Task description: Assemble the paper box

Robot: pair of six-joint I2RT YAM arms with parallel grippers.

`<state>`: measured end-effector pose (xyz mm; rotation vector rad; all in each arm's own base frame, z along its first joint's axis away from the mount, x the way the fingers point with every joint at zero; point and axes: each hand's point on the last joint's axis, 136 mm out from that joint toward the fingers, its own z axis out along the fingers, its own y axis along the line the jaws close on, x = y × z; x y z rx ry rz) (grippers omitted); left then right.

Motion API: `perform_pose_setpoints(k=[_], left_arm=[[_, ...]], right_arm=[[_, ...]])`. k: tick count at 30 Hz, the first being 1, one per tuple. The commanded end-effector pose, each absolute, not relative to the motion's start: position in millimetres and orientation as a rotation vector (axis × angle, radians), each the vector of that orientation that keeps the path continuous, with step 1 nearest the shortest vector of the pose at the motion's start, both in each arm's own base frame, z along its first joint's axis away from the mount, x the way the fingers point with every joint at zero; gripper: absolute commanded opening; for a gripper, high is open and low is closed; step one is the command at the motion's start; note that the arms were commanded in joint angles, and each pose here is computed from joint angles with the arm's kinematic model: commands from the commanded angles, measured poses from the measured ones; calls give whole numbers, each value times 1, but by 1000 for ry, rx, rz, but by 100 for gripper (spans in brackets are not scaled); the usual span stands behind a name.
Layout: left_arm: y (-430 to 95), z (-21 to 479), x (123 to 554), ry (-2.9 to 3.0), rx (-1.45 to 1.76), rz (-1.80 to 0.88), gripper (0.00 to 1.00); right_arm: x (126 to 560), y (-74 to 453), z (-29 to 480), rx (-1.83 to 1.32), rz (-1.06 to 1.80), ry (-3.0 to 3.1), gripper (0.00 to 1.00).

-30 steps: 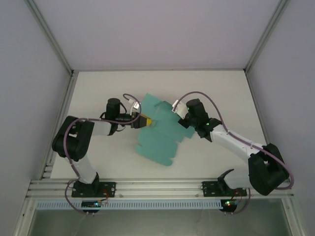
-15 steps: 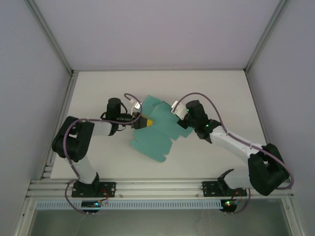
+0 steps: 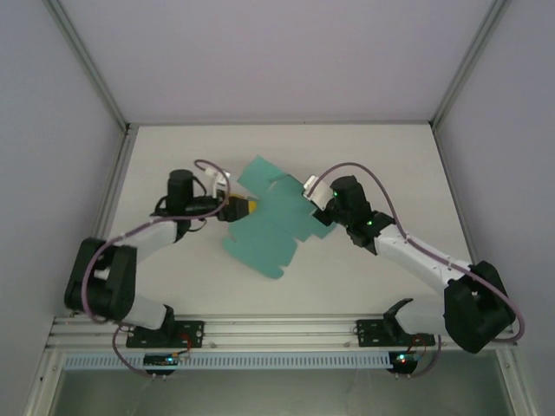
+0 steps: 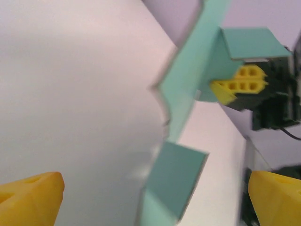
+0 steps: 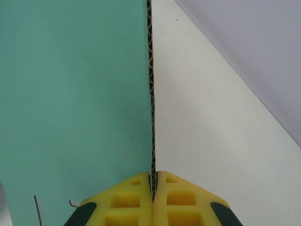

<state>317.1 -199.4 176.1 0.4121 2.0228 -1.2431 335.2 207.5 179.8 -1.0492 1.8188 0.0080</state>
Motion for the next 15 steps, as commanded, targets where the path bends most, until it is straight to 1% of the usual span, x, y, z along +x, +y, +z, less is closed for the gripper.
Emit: perform_pose_setpoints(k=[1, 3, 6, 11, 15], left_arm=[[-166, 147, 321, 2147, 264, -1004, 99], [-164, 144, 322, 2159, 267, -985, 99], [-178, 150, 324, 2122, 336, -1092, 100], [-212, 164, 312, 2011, 546, -1326, 89], [-234, 159, 306, 1998, 621, -1428, 86]], right_arm=[[333, 211, 184, -1040, 55, 1808, 0], [335, 213, 185, -1038, 58, 1803, 0], [340, 215, 188, -1029, 50, 1794, 0], [347, 216, 191, -1012, 31, 1787, 0], [347, 218, 190, -1018, 32, 1788, 0]])
